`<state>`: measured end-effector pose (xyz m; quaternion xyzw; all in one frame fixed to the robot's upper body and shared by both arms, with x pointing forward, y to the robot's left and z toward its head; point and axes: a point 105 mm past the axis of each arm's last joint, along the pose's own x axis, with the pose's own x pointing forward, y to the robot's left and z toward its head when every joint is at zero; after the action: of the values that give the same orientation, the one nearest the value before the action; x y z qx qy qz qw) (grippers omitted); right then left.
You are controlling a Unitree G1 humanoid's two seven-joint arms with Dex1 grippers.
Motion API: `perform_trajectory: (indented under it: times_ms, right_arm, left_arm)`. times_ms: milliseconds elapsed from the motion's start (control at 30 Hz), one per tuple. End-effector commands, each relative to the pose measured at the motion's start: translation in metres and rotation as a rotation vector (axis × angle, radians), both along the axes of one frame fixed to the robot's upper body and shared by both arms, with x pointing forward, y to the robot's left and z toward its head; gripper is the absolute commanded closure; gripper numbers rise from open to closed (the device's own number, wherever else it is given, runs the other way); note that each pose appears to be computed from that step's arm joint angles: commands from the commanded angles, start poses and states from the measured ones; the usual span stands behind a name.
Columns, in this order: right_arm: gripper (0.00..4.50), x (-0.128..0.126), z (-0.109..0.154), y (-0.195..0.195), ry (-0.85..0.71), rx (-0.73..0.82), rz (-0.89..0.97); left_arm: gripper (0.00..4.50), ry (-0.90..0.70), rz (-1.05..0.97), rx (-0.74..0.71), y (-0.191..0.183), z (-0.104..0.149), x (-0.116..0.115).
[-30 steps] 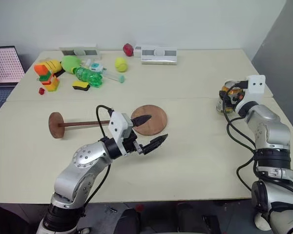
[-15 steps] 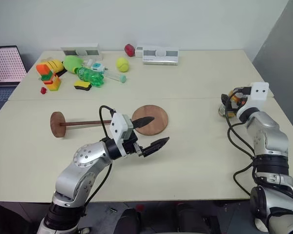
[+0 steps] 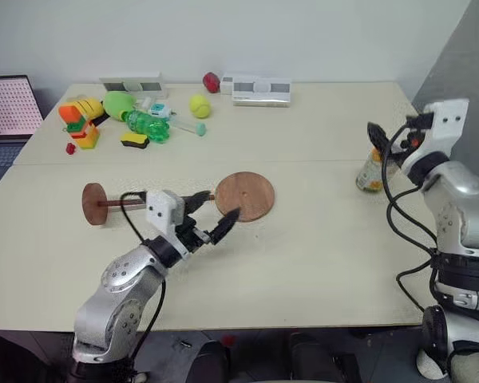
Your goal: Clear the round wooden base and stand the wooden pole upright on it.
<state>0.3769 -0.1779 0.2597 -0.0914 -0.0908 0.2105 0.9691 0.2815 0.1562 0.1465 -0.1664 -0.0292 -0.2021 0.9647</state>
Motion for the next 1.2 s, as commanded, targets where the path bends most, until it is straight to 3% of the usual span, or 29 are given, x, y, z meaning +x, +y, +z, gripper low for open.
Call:
perform_trajectory:
  times_ms: [33, 233, 400, 733, 900, 1200]
  right_arm:
    - [0.03, -0.019, -0.006, 0.051, 0.057, -0.180, 0.263]
    - [0.03, -0.056, -0.034, 0.096, 0.123, -0.383, 0.592]
    - [0.03, -0.077, -0.032, 0.113, 0.117, -0.346, 0.770]
    - [0.03, -0.081, -0.021, 0.117, 0.132, -0.303, 0.811]
    - [0.03, -0.083, -0.016, 0.118, 0.129, -0.304, 0.797]
    - [0.03, -0.084, -0.012, 0.114, 0.138, -0.278, 0.748]
  left_arm:
    - [0.00, 0.044, 0.234, -0.222, 0.033, 0.002, -0.005]
    - [0.00, 0.102, 0.453, -0.612, 0.069, -0.024, -0.007]
    - [0.00, 0.085, 0.505, -0.813, 0.093, -0.044, 0.000]
    - [0.00, 0.026, 0.454, -0.937, 0.106, -0.046, 0.034]
    - [0.00, 0.095, 0.409, -1.017, 0.099, -0.056, 0.054]
    - [0.00, 0.136, 0.348, -1.033, 0.096, -0.055, 0.078]
